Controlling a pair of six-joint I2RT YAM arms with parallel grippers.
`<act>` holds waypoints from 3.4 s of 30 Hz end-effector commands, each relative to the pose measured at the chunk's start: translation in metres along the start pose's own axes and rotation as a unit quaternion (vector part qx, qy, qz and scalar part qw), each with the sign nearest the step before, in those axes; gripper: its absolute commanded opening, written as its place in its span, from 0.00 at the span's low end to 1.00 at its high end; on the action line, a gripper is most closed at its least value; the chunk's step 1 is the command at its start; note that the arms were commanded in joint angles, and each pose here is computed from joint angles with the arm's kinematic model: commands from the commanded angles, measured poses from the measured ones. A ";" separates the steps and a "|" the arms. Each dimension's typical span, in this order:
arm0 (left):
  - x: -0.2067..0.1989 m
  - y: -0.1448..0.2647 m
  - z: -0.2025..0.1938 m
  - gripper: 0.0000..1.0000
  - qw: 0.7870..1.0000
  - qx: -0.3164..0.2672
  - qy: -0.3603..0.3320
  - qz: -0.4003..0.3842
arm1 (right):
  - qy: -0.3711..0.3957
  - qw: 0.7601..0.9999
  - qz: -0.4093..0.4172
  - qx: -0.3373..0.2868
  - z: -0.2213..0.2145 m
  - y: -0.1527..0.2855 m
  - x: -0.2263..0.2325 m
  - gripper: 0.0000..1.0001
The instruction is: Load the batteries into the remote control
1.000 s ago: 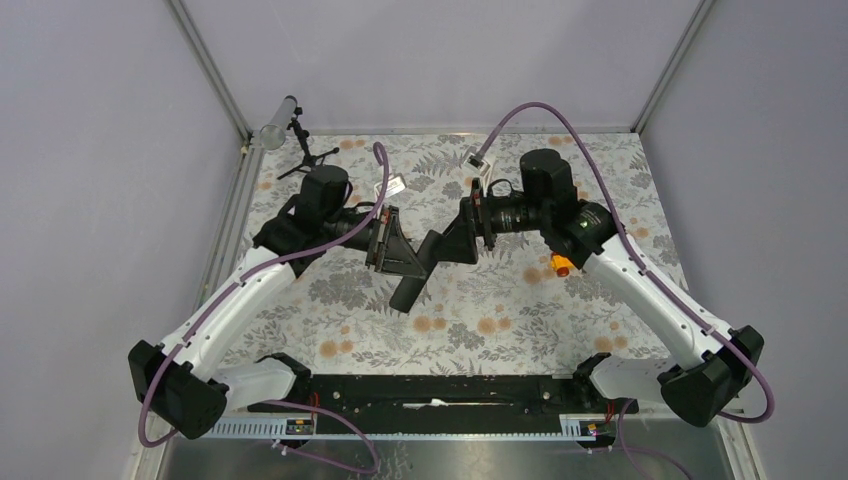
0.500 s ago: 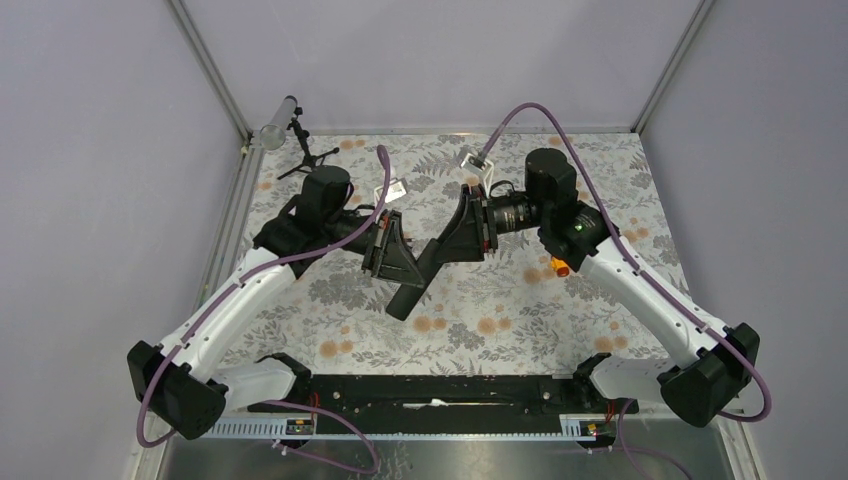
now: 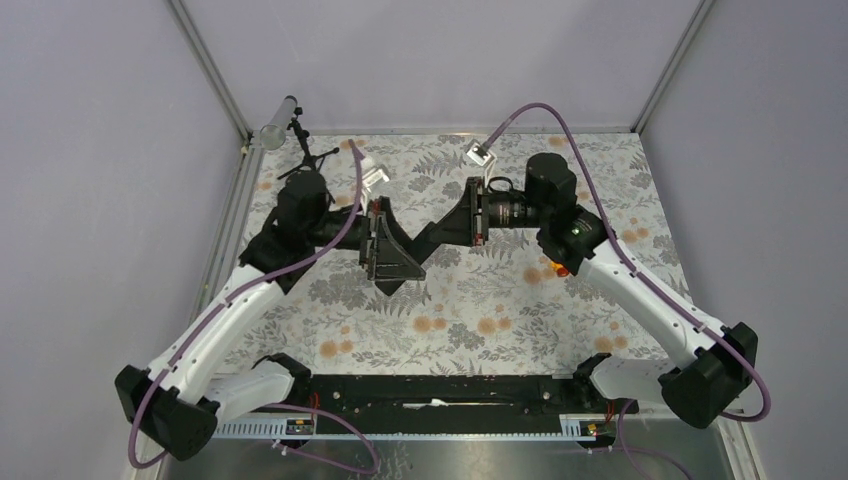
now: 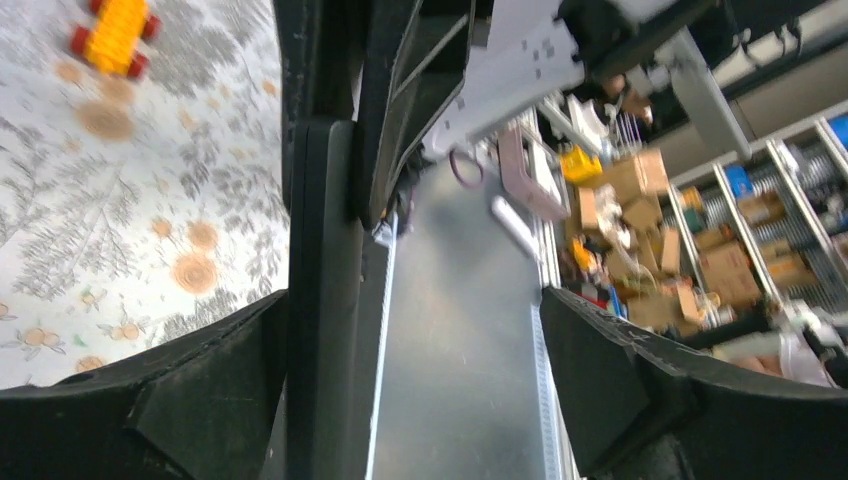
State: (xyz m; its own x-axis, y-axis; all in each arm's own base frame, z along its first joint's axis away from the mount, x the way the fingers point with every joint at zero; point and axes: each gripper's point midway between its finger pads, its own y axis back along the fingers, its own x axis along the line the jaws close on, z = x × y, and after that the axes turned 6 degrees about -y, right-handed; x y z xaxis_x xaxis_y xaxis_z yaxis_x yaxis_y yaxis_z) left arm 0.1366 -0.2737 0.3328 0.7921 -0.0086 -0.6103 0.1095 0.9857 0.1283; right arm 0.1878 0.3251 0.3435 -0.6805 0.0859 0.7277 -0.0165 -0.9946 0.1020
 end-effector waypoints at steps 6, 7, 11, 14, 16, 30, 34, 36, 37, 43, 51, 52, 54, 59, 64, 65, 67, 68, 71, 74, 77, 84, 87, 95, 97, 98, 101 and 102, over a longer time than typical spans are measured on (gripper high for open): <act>0.014 0.035 0.075 0.99 0.965 -0.244 0.042 0.091 | -0.064 0.975 -0.018 -0.213 0.061 0.023 0.023 0.00; 0.020 0.037 0.076 0.99 0.959 -0.259 0.055 0.103 | -0.079 0.969 -0.018 -0.235 0.067 0.027 0.024 0.00; 0.028 0.052 0.091 0.99 0.927 -0.341 0.091 0.128 | -0.140 0.931 -0.038 -0.334 0.086 0.049 0.017 0.00; 0.016 0.066 0.107 0.99 0.898 -0.416 0.109 0.091 | -0.174 0.904 -0.045 -0.387 0.097 0.063 0.011 0.00; 0.002 0.070 0.118 0.99 0.886 -0.451 0.098 0.053 | -0.211 0.891 -0.045 -0.400 0.100 0.065 0.006 0.00; 0.021 0.074 0.151 0.68 0.813 -0.557 0.128 0.116 | -0.348 0.845 0.001 -0.406 0.106 0.049 -0.015 0.00; 0.025 0.069 0.155 0.53 0.809 -0.558 0.139 0.124 | -0.343 0.850 -0.006 -0.401 0.106 0.044 -0.021 0.00; 0.024 0.063 0.157 0.44 0.813 -0.552 0.139 0.125 | -0.347 0.848 -0.006 -0.400 0.105 0.042 -0.026 0.00; 0.026 0.060 0.157 0.38 0.816 -0.547 0.139 0.128 | -0.350 0.849 -0.004 -0.396 0.103 0.040 -0.028 0.00; 0.032 0.062 0.156 0.00 0.816 -0.539 0.129 0.164 | -0.331 0.866 -0.009 -0.374 0.095 0.035 -0.026 0.06; 0.034 0.060 0.153 0.00 0.867 -0.440 0.151 0.178 | -0.207 0.945 0.012 -0.254 0.074 0.040 -0.010 1.00; 0.037 0.060 0.153 0.00 0.872 -0.429 0.163 0.173 | -0.208 0.952 0.022 -0.226 0.071 0.035 -0.007 0.99; 0.037 0.058 0.149 0.00 0.880 -0.409 0.178 0.161 | -0.216 0.959 0.053 -0.177 0.063 0.028 0.002 0.94; 0.040 0.058 0.142 0.00 0.888 -0.384 0.201 0.152 | -0.198 0.960 0.080 -0.180 0.069 0.028 0.011 0.92; 0.042 0.053 0.138 0.00 0.892 -0.372 0.215 0.140 | -0.182 0.960 0.081 -0.195 0.076 0.030 0.015 0.99; 0.040 0.052 0.138 0.00 0.894 -0.369 0.216 0.136 | -0.188 0.960 0.072 -0.194 0.077 0.028 0.011 1.00; 0.041 0.051 0.136 0.00 0.895 -0.364 0.220 0.134 | -0.199 0.960 0.059 -0.190 0.079 0.024 0.003 1.00; 0.041 0.050 0.135 0.00 0.896 -0.361 0.223 0.132 | -0.205 0.958 0.057 -0.192 0.081 0.023 -0.001 1.00; 0.038 0.050 0.133 0.00 0.897 -0.360 0.224 0.125 | -0.218 0.955 0.052 -0.196 0.085 0.020 -0.008 0.89; 0.035 0.050 0.133 0.00 0.897 -0.361 0.223 0.121 | -0.224 0.952 0.054 -0.201 0.088 0.018 -0.011 0.72; 0.031 0.050 0.136 0.00 0.897 -0.365 0.223 0.111 | -0.229 0.951 0.054 -0.202 0.086 0.017 -0.015 0.52; 0.026 0.061 0.143 0.00 0.890 -0.383 0.225 0.100 | -0.229 0.949 0.073 -0.201 0.075 0.021 -0.012 0.16; 0.024 0.070 0.147 0.00 0.887 -0.394 0.222 0.095 | -0.221 0.953 0.083 -0.193 0.069 0.023 -0.006 0.10; 0.019 0.087 0.155 0.00 0.883 -0.408 0.218 0.081 | -0.202 0.963 0.101 -0.150 0.053 0.023 0.004 0.08; 0.018 0.091 0.156 0.00 0.883 -0.409 0.216 0.080 | -0.205 0.964 0.099 -0.139 0.049 0.022 0.003 0.09; 0.017 0.093 0.156 0.00 0.883 -0.410 0.214 0.081 | -0.206 0.965 0.096 -0.133 0.047 0.022 0.002 0.11; 0.017 0.097 0.156 0.00 0.883 -0.410 0.213 0.082 | -0.210 0.967 0.079 -0.121 0.044 0.020 -0.004 0.14; 0.016 0.097 0.156 0.00 0.884 -0.409 0.211 0.081 | -0.212 0.967 0.073 -0.122 0.044 0.020 -0.006 0.15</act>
State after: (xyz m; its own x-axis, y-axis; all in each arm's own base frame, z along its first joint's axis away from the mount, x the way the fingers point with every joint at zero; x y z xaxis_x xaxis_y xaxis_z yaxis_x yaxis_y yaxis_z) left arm 0.2496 -0.2374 0.3940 0.2956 0.1095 -0.9490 -0.5157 0.8545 -0.0620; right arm 0.2445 0.3164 0.3720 -0.2506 -0.1212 0.9605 -0.2500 -0.9504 -0.1851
